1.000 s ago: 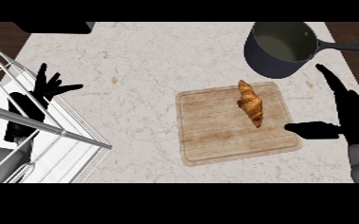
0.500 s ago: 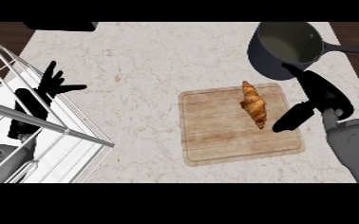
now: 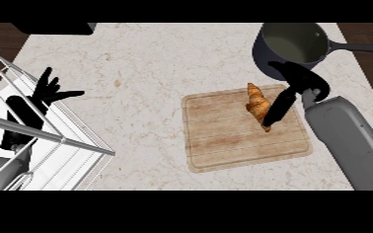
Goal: Pick the croissant from the cutting board and place it in the pot
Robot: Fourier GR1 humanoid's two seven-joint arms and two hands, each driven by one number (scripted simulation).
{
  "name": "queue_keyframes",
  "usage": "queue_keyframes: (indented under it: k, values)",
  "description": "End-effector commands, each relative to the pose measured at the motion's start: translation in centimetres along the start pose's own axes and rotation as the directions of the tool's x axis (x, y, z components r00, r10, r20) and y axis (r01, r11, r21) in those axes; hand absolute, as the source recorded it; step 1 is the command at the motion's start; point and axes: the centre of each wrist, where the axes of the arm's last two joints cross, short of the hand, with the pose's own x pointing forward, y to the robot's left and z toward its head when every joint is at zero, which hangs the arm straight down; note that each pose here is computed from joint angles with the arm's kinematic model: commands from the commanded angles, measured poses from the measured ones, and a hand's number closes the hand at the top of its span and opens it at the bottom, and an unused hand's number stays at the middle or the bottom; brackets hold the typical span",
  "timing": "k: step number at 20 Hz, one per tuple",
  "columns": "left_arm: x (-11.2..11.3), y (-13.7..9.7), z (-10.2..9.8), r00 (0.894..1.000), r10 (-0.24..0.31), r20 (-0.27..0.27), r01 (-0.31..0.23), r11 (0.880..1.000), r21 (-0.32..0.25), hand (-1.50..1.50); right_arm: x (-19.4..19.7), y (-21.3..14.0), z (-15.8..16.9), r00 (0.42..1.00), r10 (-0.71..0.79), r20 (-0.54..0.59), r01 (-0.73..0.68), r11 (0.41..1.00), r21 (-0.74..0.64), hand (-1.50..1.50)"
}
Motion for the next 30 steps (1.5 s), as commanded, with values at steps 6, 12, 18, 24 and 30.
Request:
queue_keyframes:
  k: [6, 12, 18, 24, 30]
  values:
    - [-1.7, -1.4, 3.0, 1.000, 0.014, -0.013, -0.013, 0.999, 0.036, 0.00, 2.1, 0.6, -3.1, 0.992, 0.086, -0.095, -0.081, 0.995, 0.061, -1.50]
    - [-0.7, 0.2, 2.7, 1.000, 0.003, -0.030, -0.002, 1.000, 0.024, 0.00, 3.9, 2.8, -3.6, 0.989, 0.108, -0.101, -0.099, 0.991, 0.087, -1.50]
    - [-0.9, -1.6, 2.8, 1.000, 0.017, -0.026, -0.016, 1.000, 0.027, 0.00, 0.8, 4.1, -5.6, 0.984, 0.109, -0.138, -0.096, 0.991, 0.097, -1.50]
    - [-2.7, -1.6, 3.2, 0.999, 0.013, -0.042, -0.012, 0.999, 0.037, 0.00, 0.5, 5.3, -5.7, 0.981, 0.133, -0.142, -0.123, 0.989, 0.077, -1.50]
    - [-1.2, -3.1, 3.3, 1.000, 0.016, -0.012, -0.015, 1.000, 0.021, 0.00, 1.0, 4.8, -7.6, 0.982, 0.113, -0.154, -0.097, 0.989, 0.107, -1.50]
